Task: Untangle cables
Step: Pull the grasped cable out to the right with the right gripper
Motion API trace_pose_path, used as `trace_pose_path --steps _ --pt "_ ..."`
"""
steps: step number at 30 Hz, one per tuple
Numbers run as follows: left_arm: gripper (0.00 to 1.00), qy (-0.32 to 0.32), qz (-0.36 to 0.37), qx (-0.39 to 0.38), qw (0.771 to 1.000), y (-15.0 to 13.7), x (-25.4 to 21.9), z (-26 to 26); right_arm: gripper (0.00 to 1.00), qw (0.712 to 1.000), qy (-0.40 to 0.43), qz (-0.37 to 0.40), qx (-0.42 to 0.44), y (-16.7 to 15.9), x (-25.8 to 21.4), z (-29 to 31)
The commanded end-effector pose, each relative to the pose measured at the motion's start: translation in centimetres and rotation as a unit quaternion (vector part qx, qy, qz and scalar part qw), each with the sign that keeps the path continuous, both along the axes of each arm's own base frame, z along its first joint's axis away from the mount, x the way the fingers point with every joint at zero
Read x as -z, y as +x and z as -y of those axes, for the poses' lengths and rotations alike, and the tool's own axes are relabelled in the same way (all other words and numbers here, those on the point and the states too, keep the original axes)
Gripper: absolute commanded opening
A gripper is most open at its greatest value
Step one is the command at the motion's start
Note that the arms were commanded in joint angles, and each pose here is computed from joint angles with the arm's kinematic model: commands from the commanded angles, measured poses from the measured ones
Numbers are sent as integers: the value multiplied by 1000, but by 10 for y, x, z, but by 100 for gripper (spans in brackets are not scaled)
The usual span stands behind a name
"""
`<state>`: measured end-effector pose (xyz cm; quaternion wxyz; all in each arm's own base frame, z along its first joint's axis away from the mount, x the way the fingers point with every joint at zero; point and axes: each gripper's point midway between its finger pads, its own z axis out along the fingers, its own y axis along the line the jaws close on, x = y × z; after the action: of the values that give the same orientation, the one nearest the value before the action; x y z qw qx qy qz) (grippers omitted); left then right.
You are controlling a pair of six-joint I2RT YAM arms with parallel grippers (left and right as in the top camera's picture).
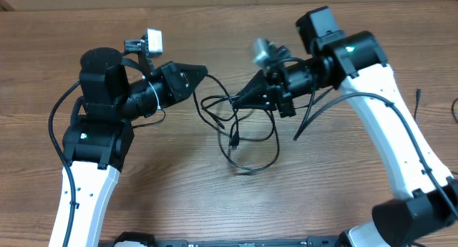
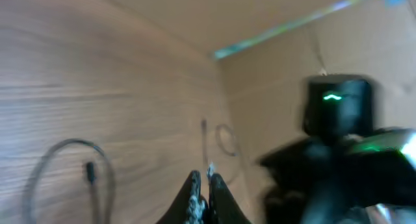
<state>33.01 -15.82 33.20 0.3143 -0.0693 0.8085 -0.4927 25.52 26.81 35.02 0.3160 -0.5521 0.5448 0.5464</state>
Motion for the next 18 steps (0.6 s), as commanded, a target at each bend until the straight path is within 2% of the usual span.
trace_pose_path --steps 1,7,10,15,18 --pt "4 100 -9 -49 994 4 32 -24 4 995 93 26 -13 -26 -57 17" --pt "4 195 -114 -135 965 -10 83 -66 4 990 127 57 15 -30 -84 44" --pt "4 212 -134 -145 957 -16 92 -72 4 989 125 62 48 -20 -87 60" --pt "4 217 -137 -150 955 -16 93 -75 4 986 82 1 144 14 -78 97" --pt "4 237 -142 -170 946 -16 97 -85 4 979 75 -26 189 25 -75 119"
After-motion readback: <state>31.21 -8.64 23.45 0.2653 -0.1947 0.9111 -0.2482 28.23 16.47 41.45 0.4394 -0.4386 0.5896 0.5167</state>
